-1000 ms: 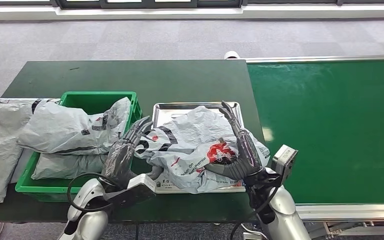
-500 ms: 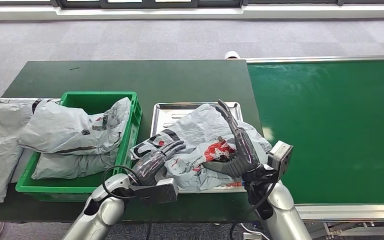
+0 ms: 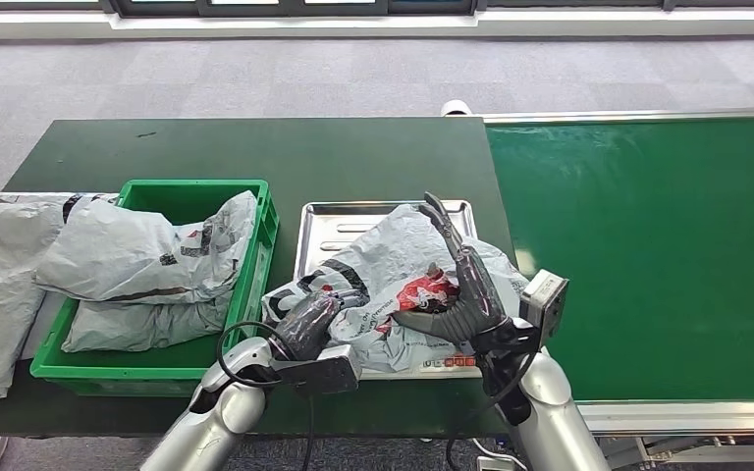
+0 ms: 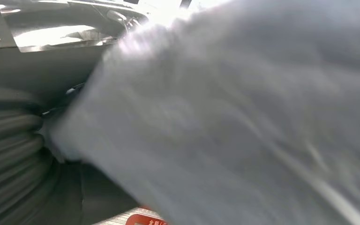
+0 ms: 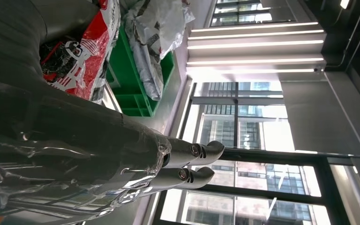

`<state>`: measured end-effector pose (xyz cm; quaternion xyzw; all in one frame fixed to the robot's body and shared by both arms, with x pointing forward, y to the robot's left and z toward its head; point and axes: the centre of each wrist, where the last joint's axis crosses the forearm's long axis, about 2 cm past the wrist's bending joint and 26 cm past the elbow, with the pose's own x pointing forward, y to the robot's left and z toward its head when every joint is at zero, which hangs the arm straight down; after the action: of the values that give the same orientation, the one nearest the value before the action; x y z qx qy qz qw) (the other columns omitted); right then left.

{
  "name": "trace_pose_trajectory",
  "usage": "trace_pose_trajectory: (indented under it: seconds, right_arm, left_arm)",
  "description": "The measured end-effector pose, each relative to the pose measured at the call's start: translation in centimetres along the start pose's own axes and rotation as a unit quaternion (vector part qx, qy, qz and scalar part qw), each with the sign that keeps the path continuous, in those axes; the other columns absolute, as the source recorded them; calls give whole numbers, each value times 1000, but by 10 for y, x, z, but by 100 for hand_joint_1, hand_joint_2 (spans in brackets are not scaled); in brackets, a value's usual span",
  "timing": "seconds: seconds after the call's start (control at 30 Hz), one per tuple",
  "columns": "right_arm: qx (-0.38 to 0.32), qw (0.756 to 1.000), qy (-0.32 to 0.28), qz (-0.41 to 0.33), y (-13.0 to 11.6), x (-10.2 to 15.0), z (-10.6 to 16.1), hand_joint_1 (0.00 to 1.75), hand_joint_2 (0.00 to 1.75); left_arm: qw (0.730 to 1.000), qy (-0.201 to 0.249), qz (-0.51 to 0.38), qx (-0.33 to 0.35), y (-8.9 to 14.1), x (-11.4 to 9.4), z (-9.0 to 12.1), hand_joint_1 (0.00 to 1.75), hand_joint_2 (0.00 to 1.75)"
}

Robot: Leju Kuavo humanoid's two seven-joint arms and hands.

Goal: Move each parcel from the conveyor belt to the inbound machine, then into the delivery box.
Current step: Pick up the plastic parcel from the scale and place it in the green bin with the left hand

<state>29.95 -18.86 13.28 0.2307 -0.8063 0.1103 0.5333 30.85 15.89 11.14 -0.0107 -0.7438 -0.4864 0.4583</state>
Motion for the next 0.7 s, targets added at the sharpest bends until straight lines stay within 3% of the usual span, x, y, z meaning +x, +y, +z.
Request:
trace_pose_trajectory:
  seconds: [0.27, 0.47, 0.6, 0.7]
  right_arm:
    - [-1, 1000, 0, -1, 1, 0, 0, 0, 175]
    - [-4, 1000, -1, 0, 1, -1, 0, 0, 175]
    - [-7, 1000, 1, -1, 2, -2, 4, 0, 175]
    - [-11, 1000, 4, -2, 3, -3, 8, 0, 175]
  left_arm:
    - [1000, -8, 10, 11, -1, 0, 1, 175, 175]
    - [995, -66, 63, 42, 1, 9, 7, 175, 175]
    - [988, -95, 72, 102, 15, 16, 13, 175, 175]
    - [981, -92, 40, 168, 32, 19, 19, 175, 175]
